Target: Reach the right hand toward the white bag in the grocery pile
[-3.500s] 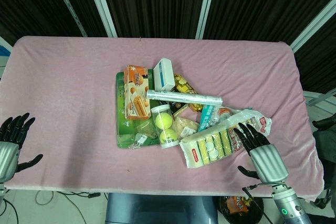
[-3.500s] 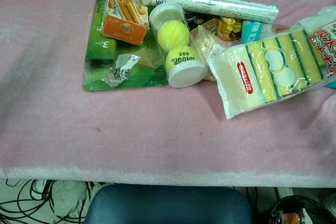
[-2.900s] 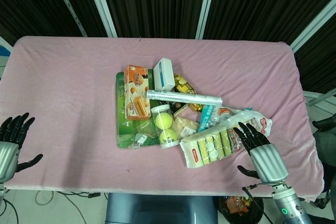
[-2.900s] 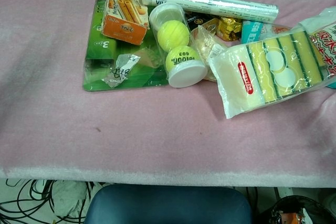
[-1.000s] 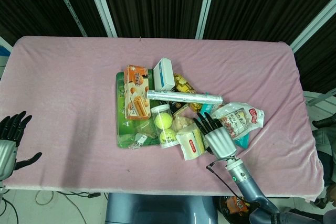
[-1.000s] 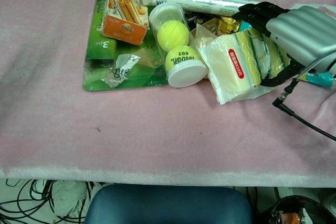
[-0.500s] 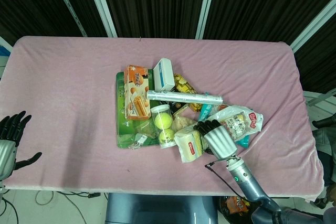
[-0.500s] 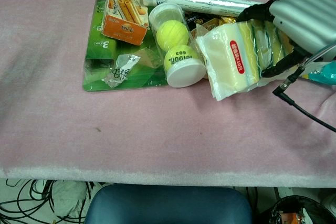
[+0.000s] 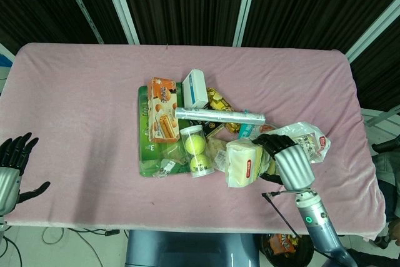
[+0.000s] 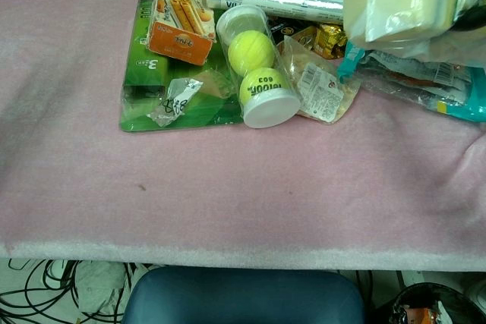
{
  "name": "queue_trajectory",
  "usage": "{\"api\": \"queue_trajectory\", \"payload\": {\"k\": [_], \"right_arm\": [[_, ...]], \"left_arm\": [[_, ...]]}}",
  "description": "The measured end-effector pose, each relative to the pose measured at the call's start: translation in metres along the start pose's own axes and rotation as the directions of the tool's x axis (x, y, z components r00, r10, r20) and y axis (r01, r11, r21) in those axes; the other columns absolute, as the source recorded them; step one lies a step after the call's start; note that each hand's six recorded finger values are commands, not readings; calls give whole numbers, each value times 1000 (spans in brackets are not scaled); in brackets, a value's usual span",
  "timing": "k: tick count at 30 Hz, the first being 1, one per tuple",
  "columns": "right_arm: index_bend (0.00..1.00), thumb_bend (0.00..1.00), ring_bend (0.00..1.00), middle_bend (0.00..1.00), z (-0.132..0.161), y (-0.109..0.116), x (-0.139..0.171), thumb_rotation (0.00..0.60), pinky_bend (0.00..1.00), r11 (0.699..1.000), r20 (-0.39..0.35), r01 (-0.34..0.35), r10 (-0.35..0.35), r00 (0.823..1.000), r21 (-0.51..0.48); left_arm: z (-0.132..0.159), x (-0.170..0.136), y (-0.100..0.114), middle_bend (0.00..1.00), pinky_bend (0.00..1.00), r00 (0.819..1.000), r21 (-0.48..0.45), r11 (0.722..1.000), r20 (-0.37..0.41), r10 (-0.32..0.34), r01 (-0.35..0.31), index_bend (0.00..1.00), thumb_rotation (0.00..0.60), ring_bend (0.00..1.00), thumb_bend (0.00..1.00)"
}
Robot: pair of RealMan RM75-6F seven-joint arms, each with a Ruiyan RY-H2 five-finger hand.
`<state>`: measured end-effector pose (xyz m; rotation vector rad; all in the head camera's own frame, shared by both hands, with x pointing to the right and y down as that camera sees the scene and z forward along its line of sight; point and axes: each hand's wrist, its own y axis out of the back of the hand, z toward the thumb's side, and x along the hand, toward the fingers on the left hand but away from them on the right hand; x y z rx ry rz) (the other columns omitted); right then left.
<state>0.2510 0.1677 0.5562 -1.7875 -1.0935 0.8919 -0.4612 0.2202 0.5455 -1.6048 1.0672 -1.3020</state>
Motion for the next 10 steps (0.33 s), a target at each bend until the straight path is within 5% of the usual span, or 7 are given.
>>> {"api": "queue_trajectory", "payload": {"k": [10], "right_arm": [[908,433,701,704,21,34,28,600,699,997,-40,31,-34,999,-72]], "left_arm": [[2,0,-2,0,0,1000,9,1000,10,-3,3,0,600,0,0]]}}
